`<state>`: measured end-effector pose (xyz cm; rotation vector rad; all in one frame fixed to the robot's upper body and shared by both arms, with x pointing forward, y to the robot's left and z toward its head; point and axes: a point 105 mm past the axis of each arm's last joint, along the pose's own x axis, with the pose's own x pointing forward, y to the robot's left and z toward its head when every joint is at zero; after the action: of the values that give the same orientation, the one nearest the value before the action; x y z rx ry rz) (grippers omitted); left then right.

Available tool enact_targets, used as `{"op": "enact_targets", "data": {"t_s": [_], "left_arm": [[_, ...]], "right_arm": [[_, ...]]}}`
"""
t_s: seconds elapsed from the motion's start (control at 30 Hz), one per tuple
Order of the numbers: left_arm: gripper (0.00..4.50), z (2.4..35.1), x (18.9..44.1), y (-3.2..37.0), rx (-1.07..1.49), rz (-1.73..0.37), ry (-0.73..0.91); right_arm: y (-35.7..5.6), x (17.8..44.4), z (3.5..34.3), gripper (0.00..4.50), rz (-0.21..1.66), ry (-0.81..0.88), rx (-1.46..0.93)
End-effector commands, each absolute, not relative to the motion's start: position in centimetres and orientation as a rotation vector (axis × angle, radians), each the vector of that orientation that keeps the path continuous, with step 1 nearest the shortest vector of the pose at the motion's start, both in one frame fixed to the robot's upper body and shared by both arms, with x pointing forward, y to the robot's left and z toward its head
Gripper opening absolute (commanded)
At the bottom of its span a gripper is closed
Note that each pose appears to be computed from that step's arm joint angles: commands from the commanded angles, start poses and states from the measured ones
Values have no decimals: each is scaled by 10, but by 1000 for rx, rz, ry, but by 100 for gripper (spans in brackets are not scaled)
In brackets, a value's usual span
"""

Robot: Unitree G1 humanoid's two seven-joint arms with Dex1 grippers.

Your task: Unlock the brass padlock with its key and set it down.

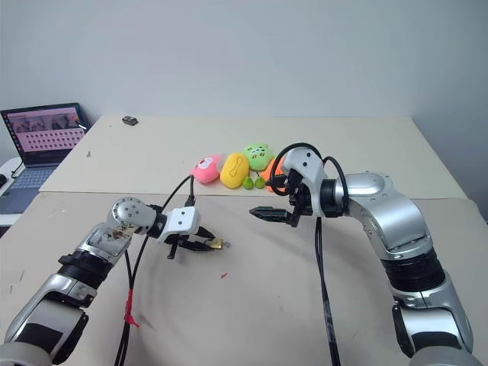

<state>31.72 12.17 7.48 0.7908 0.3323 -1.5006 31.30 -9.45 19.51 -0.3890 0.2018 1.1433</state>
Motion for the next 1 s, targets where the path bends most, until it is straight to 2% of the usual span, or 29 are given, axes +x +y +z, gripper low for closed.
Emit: {"op": "enact_targets", "data": {"t_s": [0.03, 0.27, 0.33, 0.4, 1.0], "left_arm": [[79, 80, 320, 125, 825, -1498, 309], [79, 75, 318, 122, 812, -1521, 335], [180, 73, 315, 122, 823, -1535, 339], [222, 72, 315, 122, 826, -1537, 337], [222, 80, 315, 99, 708, -1548, 293]], "right_arm": [[-93, 312, 204, 450, 1140, 145, -402], [-95, 313, 204, 450, 1132, 139, -405], [-95, 313, 204, 450, 1129, 138, -407], [-95, 313, 204, 450, 1128, 138, -408], [-98, 317, 208, 450, 1100, 135, -424]]}}
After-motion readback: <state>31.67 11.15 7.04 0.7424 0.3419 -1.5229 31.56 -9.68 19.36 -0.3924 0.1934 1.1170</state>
